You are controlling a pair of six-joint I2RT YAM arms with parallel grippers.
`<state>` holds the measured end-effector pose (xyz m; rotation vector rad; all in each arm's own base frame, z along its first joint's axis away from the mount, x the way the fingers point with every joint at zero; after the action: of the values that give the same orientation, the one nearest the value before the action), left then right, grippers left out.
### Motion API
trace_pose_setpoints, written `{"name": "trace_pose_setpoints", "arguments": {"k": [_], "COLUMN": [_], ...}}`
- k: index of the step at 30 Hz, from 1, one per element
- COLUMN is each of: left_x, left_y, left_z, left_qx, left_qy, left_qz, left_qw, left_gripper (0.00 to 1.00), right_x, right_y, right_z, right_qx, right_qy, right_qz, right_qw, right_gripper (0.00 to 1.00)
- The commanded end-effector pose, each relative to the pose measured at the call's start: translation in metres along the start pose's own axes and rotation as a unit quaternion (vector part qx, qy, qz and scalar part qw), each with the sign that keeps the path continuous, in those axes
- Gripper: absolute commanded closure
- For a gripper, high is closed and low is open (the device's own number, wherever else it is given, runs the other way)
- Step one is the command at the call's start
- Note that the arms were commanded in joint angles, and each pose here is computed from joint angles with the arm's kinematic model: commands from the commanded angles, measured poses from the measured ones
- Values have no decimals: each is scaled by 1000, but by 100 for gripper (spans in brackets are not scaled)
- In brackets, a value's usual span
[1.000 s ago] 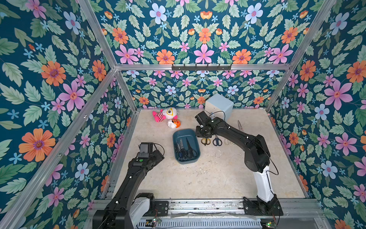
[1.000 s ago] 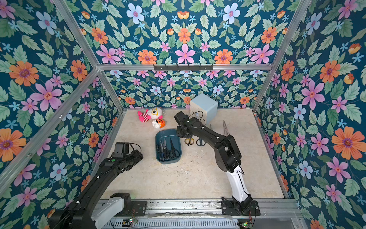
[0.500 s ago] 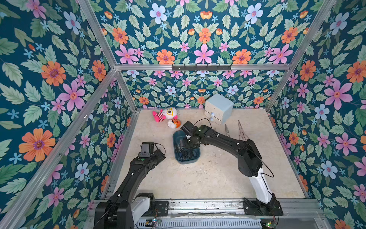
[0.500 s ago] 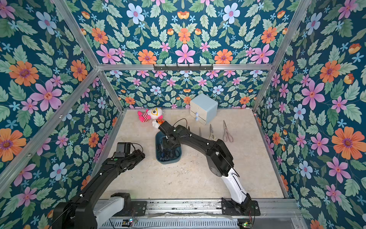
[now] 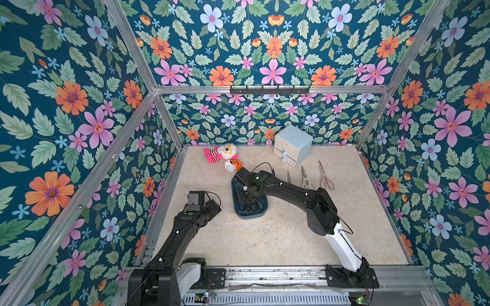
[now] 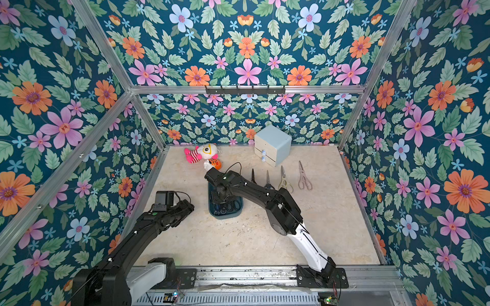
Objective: Take the scissors out of the storage box
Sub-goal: Pick up the scissors from the storage box.
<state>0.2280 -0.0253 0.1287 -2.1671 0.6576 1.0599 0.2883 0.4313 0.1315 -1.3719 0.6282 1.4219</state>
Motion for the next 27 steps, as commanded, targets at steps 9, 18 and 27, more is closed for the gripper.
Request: {"name": "trace_pose_setpoints", "arguments": {"k": [9, 18, 27], "left_x": [-8, -12, -17], "left_y": [-6, -9, -13], "left_z": [7, 10, 10], "left_qx": [8, 5, 11], "left_qy": [-11, -14, -18], "left_qz": [-9, -14, -15], "left_qw": [1000, 1000, 1000], "left_gripper": [28, 28, 28], "right_x": [14, 25, 33], "right_y": [1, 8, 9], "right_z": [2, -2, -5], "right_qx": [-16, -12, -5], "right_qy": [36, 50, 60], "right_qz": [13, 26, 27], "right_qw": [999, 998, 998], "right_gripper": [65, 66, 69]}}
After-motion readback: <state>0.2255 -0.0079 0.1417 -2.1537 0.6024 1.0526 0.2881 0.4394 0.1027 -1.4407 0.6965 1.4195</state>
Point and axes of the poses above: each gripper's point midway between its finger pads, its own x axis out along the fingers, its own z axis along the line the jaws close on, y = z × x, the point moved 7 cm from there along -x, back along the fingers, and after that the axes turned 4 degrees about -x, right-handed, at the moved point
